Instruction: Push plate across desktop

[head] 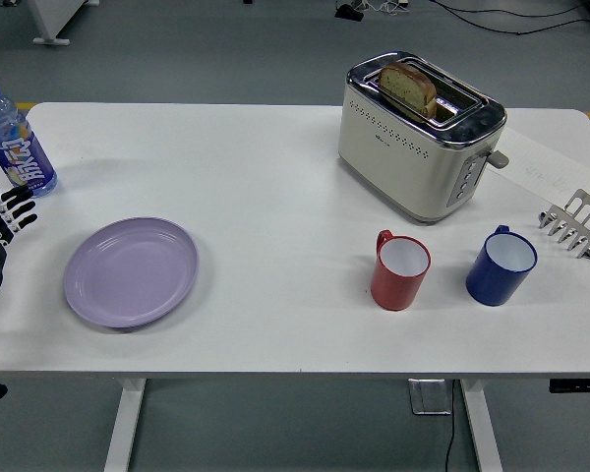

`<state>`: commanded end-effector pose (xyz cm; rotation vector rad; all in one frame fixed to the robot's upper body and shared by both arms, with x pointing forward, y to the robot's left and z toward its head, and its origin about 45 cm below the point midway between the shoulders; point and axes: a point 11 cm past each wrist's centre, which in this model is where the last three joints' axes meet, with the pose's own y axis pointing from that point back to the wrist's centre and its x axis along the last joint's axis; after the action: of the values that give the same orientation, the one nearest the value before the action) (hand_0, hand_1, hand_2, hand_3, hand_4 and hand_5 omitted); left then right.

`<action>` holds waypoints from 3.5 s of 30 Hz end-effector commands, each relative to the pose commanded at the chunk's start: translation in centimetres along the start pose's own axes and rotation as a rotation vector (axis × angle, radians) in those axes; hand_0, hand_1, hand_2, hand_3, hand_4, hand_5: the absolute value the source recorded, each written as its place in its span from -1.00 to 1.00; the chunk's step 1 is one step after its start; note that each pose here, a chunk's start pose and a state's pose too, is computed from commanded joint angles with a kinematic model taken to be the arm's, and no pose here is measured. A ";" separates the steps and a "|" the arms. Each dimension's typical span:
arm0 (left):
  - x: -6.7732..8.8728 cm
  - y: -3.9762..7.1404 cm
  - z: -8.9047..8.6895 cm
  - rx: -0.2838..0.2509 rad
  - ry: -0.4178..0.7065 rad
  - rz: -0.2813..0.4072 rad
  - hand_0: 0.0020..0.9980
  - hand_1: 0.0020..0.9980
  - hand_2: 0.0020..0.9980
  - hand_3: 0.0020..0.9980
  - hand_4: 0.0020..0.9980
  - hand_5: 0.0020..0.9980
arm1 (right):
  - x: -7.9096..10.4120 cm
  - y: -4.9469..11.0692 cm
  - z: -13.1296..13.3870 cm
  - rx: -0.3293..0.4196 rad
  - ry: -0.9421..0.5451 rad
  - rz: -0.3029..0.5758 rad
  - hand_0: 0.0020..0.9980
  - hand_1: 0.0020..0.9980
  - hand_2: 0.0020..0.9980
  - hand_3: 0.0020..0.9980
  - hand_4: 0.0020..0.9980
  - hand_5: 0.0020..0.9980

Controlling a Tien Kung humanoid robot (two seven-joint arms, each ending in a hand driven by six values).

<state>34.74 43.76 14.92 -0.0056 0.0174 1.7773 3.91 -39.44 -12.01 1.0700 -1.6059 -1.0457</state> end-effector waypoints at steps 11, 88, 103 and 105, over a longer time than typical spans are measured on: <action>-1.8 0.7 -2.0 0.003 0.067 0.031 0.57 0.69 0.71 0.52 0.11 1.00 | 0.0 0.0 -0.2 0.003 0.006 -0.001 0.37 0.39 0.58 0.44 -0.29 -0.35; -13.7 2.9 -4.5 -0.009 0.165 -0.063 0.59 0.71 0.73 0.53 0.06 1.00 | 0.4 0.0 -0.3 0.006 0.018 0.004 0.37 0.38 0.57 0.44 -0.29 -0.35; -15.8 3.4 -4.2 -0.024 0.157 -0.086 0.59 0.71 0.74 0.53 0.03 1.00 | 0.4 0.0 -0.4 0.007 0.019 0.004 0.37 0.38 0.57 0.44 -0.29 -0.35; -16.1 3.6 -4.3 -0.022 0.154 -0.090 0.59 0.71 0.74 0.53 0.03 1.00 | 0.4 0.0 -0.4 0.008 0.019 0.004 0.37 0.38 0.57 0.44 -0.29 -0.35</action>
<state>34.53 27.22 10.83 -0.1568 0.1072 1.6838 4.24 -39.94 -11.83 1.0781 -1.5976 -1.0249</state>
